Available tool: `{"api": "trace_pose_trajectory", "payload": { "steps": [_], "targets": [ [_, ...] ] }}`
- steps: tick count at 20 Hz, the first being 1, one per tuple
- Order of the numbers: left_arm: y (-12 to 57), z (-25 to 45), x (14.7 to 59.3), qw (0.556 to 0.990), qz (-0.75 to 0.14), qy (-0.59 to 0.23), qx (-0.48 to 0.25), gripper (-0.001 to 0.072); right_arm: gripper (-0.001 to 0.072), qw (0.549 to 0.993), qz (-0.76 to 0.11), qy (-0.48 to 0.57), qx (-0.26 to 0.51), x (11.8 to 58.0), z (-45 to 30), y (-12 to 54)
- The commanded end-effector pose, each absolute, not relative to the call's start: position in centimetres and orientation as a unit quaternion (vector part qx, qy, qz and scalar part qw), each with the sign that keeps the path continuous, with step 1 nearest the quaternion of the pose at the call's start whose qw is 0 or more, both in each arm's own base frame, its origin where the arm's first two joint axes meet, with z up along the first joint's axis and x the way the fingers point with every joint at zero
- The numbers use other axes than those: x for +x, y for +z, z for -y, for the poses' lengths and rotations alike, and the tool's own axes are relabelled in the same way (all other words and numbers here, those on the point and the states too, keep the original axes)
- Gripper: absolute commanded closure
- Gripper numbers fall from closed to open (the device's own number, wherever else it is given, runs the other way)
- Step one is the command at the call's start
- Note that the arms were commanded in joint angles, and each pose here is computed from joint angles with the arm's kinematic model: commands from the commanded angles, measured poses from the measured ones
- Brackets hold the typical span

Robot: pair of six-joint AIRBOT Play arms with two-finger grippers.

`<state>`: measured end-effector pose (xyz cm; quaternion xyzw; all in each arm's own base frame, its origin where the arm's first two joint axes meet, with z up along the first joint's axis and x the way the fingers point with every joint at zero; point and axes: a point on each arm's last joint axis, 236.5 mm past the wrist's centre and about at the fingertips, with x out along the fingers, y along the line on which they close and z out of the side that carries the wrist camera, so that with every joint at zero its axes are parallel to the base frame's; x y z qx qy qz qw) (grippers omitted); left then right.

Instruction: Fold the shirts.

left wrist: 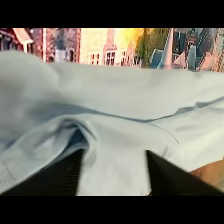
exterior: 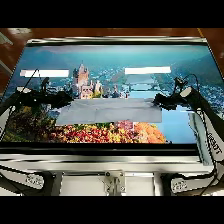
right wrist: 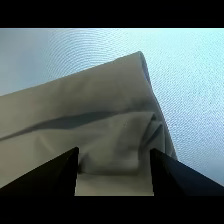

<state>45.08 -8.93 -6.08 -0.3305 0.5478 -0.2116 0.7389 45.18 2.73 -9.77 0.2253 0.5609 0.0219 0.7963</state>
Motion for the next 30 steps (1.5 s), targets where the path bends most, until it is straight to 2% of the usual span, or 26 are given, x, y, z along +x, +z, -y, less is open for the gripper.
{"api": "trace_pose_trajectory", "payload": {
  "steps": [1, 2, 3, 4, 7, 9, 14, 16, 19, 20, 21, 22, 23, 24, 25, 26, 30],
  "targets": [
    [-5.2, 9.7, 43.7, 0.715, -0.565, -0.241, -0.334, 0.0104, 0.0145, 0.801, -0.557, 0.021, 0.22, 45.1, -2.0, -9.0],
    [-4.7, 9.7, 43.2, 0.707, -0.569, -0.253, -0.334, 0.0104, 0.0144, 0.808, -0.548, 0.02, 0.217, 45.3, -1.4, -8.1],
    [-3.9, 9.5, 43.0, 0.704, -0.569, -0.264, -0.334, 0.0105, 0.0109, 0.814, -0.539, 0.014, 0.217, 45.4, -0.3, -7.2],
    [-3.2, 9.2, 42.8, 0.7, -0.569, -0.272, -0.334, 0.0105, 0.0044, 0.813, -0.536, 0.005, 0.228, 45.2, 0.8, -6.7],
    [-1.1, 8.7, 42.6, 0.699, -0.563, -0.29, -0.332, 0.0106, 0.0041, 0.767, -0.564, -0.022, 0.304, 42.9, 3.0, -7.2],
    [0.0, 8.9, 42.3, 0.699, -0.559, -0.298, -0.331, 0.0107, 0.0041, 0.733, -0.588, 0.002, 0.342, 41.7, 2.0, -8.2],
    [1.9, 10.4, 41.8, 0.68, -0.549, -0.331, -0.356, 0.0114, 0.0041, 0.683, -0.597, 0.048, 0.418, 42.9, -3.3, -11.2],
    [2.1, 10.7, 41.7, 0.676, -0.549, -0.337, -0.357, 0.0114, 0.0041, 0.681, -0.59, 0.053, 0.431, 43.9, -4.9, -12.2],
    [2.4, 11.4, 41.5, 0.672, -0.549, -0.345, -0.359, 0.0114, 0.0044, 0.704, -0.552, 0.049, 0.443, 46.3, -5.7, -11.9],
    [2.5, 11.6, 41.5, 0.671, -0.549, -0.347, -0.358, 0.0114, 0.0177, 0.708, -0.548, 0.046, 0.444, 46.6, -5.6, -11.9],
    [2.5, 11.8, 41.5, 0.67, -0.55, -0.348, -0.356, 0.0115, 0.0487, 0.707, -0.548, 0.047, 0.444, 46.5, -5.7, -11.9],
    [2.5, 12.0, 41.4, 0.67, -0.551, -0.35, -0.355, 0.0118, 0.0626, 0.705, -0.551, 0.05, 0.444, 46.4, -5.8, -11.9],
    [2.4, 12.3, 41.4, 0.669, -0.551, -0.351, -0.353, 0.0124, 0.0637, 0.705, -0.556, 0.061, 0.437, 46.0, -6.1, -11.6],
    [2.4, 12.7, 41.4, 0.669, -0.552, -0.353, -0.35, 0.0171, 0.0637, 0.709, -0.559, 0.079, 0.422, 45.7, -6.4, -11.1],
    [2.3, 13.1, 41.4, 0.67, -0.552, -0.354, -0.348, 0.0277, 0.0637, 0.713, -0.56, 0.095, 0.412, 45.4, -6.7, -10.3],
    [2.2, 13.6, 41.4, 0.671, -0.553, -0.355, -0.343, 0.0315, 0.0637, 0.716, -0.56, 0.11, 0.402, 45.1, -7.0, -9.3],
    [1.6, 17.5, 41.6, 0.678, -0.553, -0.366, -0.316, 0.0579, 0.0637, 0.731, -0.556, 0.156, 0.363, 43.4, -7.8, -4.1]
  ]
}}
